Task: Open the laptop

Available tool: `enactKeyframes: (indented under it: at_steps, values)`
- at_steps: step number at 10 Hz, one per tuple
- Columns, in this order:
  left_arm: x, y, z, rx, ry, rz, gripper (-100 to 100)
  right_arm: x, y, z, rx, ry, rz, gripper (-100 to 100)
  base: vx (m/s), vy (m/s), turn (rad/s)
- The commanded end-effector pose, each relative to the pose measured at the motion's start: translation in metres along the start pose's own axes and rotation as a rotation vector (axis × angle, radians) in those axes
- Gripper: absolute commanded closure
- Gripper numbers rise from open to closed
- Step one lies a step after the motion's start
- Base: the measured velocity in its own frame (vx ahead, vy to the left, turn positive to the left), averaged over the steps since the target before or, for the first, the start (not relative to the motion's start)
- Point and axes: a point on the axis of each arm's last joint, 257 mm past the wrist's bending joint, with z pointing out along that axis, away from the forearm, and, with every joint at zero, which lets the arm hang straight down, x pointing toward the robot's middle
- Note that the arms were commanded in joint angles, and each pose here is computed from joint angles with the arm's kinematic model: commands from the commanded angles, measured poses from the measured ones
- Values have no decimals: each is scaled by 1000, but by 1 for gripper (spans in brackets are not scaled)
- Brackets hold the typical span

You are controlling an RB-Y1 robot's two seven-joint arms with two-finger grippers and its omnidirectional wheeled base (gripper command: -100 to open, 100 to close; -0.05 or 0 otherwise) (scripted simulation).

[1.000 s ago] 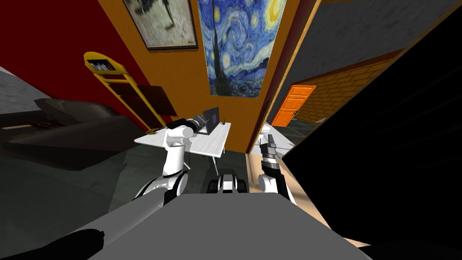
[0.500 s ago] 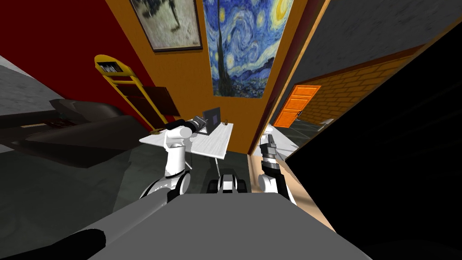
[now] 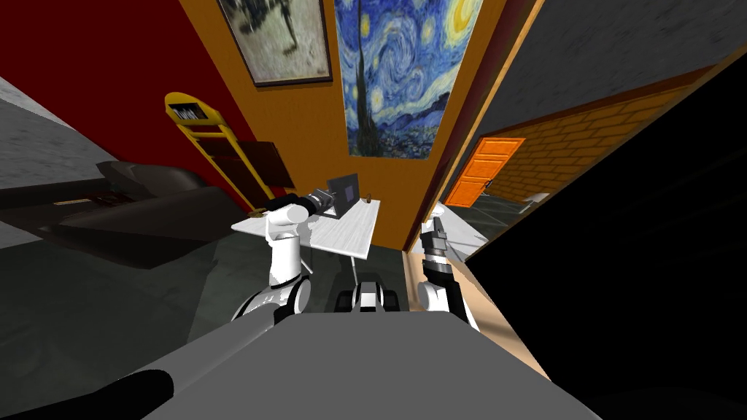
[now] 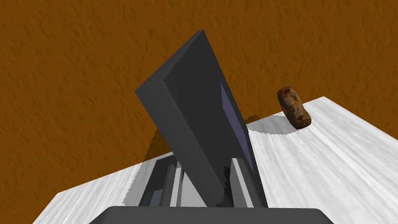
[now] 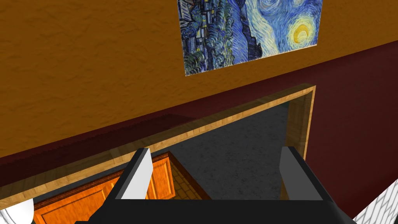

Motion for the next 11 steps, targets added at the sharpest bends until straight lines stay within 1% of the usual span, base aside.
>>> enactKeyframes:
  at_steps: [1, 5, 6, 7, 8, 9, 11]
  values:
    - [-14, 3, -1, -3, -5, -124, 100, 0, 0, 0, 0, 0, 0, 0, 32, 68, -5]
    - [-34, 8, -4, -3, -11, -289, 100, 0, 0, 0, 0, 0, 0, 0, 26, 63, -1]
    - [-44, 11, -6, -2, -15, -372, 100, 0, 0, 0, 0, 0, 0, 0, 31, 75, 6]
    - [-49, 12, -7, -2, -16, -414, 100, 0, 0, 0, 0, 0, 0, 0, 35, 84, 7]
    - [-31, 8, -3, -4, 17, -375, 100, 0, 0, 0, 0, 0, 0, 0, 9, 28, -13]
    - [-46, 13, -3, -7, 13, -466, 100, 0, 0, 0, 0, 0, 0, 0, 14, 37, -4]
    - [-64, 18, -3, -8, 0, -551, 100, 0, 0, 0, 0, 0, 0, 0, 31, 53, 0]
